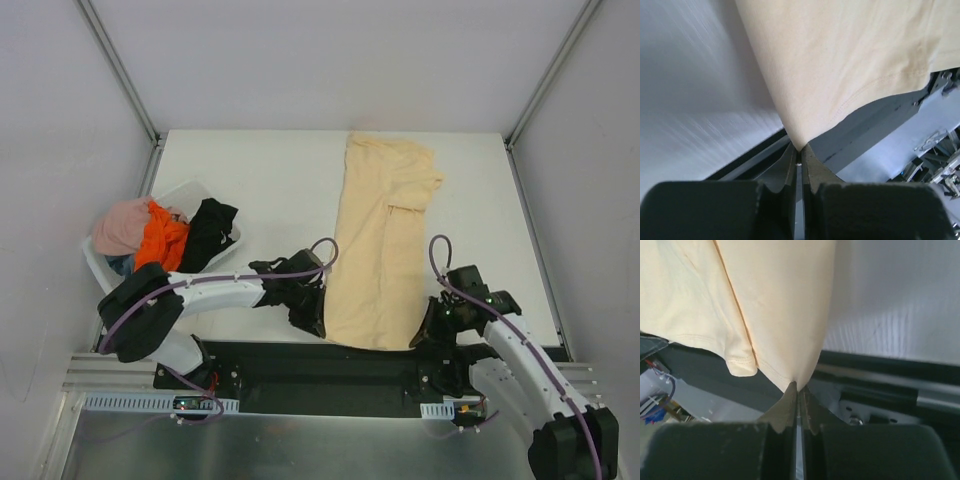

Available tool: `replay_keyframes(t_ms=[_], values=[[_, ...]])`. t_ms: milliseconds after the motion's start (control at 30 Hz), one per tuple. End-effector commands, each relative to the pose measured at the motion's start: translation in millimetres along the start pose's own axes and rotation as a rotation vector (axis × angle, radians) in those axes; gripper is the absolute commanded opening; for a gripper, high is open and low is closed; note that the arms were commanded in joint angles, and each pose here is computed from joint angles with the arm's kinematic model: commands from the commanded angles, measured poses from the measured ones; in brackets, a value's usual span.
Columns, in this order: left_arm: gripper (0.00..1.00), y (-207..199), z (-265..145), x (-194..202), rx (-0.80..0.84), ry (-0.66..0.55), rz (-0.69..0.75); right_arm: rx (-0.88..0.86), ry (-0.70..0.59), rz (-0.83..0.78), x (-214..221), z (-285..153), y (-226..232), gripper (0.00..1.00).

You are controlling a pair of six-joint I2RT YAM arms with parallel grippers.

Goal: Fold and stack the t-shirts
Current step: Grab the bottom of the folded rectangular tshirt with both arms, then fold the folded rectangular tshirt in 1/3 of the way

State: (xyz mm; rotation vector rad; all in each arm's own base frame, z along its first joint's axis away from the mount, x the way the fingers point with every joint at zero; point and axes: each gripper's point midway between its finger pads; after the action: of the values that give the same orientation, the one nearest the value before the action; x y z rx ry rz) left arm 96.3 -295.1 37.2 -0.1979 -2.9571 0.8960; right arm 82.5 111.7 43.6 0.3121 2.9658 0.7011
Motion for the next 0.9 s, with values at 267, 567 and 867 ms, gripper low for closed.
replay_keyframes(t_ms=[267, 567, 867], values=[[0.0, -24.8, -43.3, 45.9, 0.179, 0.041, 0.021, -0.156, 0.104, 0.2, 73.5, -23.1, 16.5, 0.01], [0.0, -52.0, -57.8, -0.1, 0.215, -0.077, 0.129, -0.003, -0.113, 0.01, 3.6, -60.3, 28.8, 0.01], [0.0, -71.9, -80.9, -93.1, 0.221, -0.247, 0.157, 0.084, -0.247, -0.071, -75.0, -86.0, 49.3, 0.01]])
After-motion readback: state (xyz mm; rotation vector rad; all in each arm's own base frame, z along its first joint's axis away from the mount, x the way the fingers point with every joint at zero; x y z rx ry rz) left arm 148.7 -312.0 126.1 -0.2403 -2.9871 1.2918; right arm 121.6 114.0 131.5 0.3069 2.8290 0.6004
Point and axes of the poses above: each gripper's point midway between its finger pads, its own z axis out along the fingers, its own y axis along the line the jaws close on, x = y × z, and after that the axes turned 4 degrees about -z, right-handed
